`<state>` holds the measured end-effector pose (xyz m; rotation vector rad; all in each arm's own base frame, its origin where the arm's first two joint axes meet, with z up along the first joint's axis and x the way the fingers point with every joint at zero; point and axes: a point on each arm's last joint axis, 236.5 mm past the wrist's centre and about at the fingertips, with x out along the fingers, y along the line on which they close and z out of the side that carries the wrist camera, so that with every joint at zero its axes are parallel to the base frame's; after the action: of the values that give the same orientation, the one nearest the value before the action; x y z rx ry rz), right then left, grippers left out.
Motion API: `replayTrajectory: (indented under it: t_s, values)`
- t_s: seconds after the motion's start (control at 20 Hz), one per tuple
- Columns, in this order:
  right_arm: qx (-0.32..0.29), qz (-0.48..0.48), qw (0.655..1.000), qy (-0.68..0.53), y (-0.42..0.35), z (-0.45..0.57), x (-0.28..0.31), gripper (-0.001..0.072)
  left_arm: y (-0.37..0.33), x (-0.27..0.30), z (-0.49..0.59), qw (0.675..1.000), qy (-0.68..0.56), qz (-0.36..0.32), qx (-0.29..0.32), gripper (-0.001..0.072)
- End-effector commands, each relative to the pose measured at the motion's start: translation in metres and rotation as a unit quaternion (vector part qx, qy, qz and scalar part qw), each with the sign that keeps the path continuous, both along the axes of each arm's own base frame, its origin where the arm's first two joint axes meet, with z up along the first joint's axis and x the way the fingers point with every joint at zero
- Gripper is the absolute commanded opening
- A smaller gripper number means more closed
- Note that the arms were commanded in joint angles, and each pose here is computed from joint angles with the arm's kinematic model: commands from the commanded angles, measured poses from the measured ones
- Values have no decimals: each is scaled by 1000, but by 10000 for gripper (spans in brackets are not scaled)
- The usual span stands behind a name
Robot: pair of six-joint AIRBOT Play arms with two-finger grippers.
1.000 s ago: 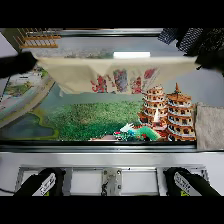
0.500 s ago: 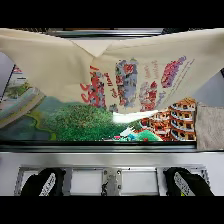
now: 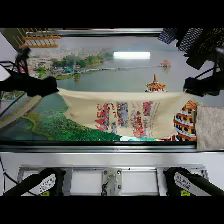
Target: Fold the clothes and pants, and hang the long-sleeved shirts on hangers.
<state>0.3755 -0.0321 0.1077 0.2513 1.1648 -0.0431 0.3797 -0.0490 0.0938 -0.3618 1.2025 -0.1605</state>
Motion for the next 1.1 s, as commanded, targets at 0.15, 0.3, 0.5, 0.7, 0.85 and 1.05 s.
replayTrajectory:
  t_s: [0.15, 0.3, 0.5, 0.7, 0.85, 1.05]
  values:
    - [-25, -13, 989, -144, -8, 58, 30, 7, 0, 24, 45, 997, -71, -1, 2, 6]
    - [-55, -27, 941, -333, -11, 184, 28, 8, 1, 19, 191, 964, -264, 9, 15, 6]
    - [-85, -43, 835, -542, -3, 332, -43, 8, -4, -64, 350, 883, -469, 18, 24, 6]
    - [-130, -23, 784, -607, 11, 381, -117, 7, -11, -160, 420, 819, -573, 18, 29, 6]
    - [-143, -21, 782, -606, 14, 382, -146, 7, -13, -209, 439, 784, -620, 32, 15, 6]
    - [-146, -18, 792, -593, 16, 375, -156, 7, -9, -242, 454, 738, -671, 66, -26, 6]
